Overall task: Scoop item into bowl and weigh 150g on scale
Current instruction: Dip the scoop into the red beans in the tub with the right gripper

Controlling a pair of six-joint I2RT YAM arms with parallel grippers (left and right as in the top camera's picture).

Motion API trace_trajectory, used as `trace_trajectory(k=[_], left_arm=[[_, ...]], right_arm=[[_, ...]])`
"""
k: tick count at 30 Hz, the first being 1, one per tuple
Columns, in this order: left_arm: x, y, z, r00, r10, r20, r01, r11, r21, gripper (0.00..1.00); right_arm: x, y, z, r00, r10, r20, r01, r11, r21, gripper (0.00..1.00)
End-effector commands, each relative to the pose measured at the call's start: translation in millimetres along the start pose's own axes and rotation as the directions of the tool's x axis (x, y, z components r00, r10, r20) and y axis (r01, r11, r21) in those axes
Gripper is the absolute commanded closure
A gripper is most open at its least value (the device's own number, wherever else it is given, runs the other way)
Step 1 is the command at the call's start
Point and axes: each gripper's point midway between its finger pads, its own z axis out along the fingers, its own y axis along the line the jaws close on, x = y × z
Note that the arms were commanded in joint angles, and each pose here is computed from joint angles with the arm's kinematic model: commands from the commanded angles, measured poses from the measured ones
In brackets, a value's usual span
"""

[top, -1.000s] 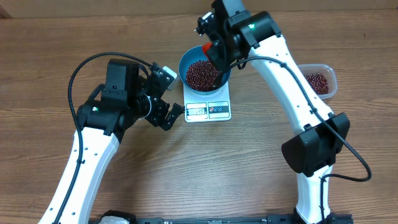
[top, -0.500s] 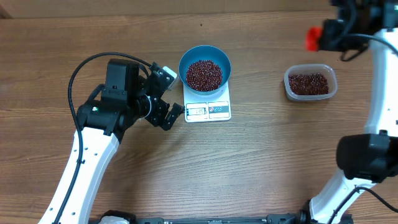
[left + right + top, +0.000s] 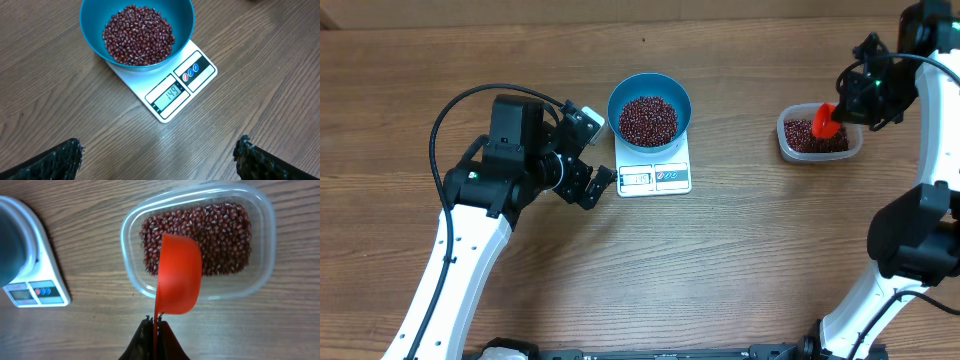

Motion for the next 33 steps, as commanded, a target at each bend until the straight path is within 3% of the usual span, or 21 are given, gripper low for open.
trace_trajectory(k=[1,16,33], left_arm=[[-4,1,-3,1.0,0.026,0.01,-0.026,1.0,-0.008,0.0],[-4,1,-3,1.0,0.026,0.01,-0.026,1.0,-0.008,0.0],[-4,1,-3,1.0,0.026,0.01,-0.026,1.0,-0.008,0.01]], right_arm=[[0,-1,21,1.0,0.007,-0.028,-0.008,1.0,-0.019,0.96],[-16,7,41,0.999,-0.008,0.031,0.011,0.996,-0.093,0.96],[-3,15,78,0.999,-0.038,-0.013,0.037,0.994,-0.101,0.96]])
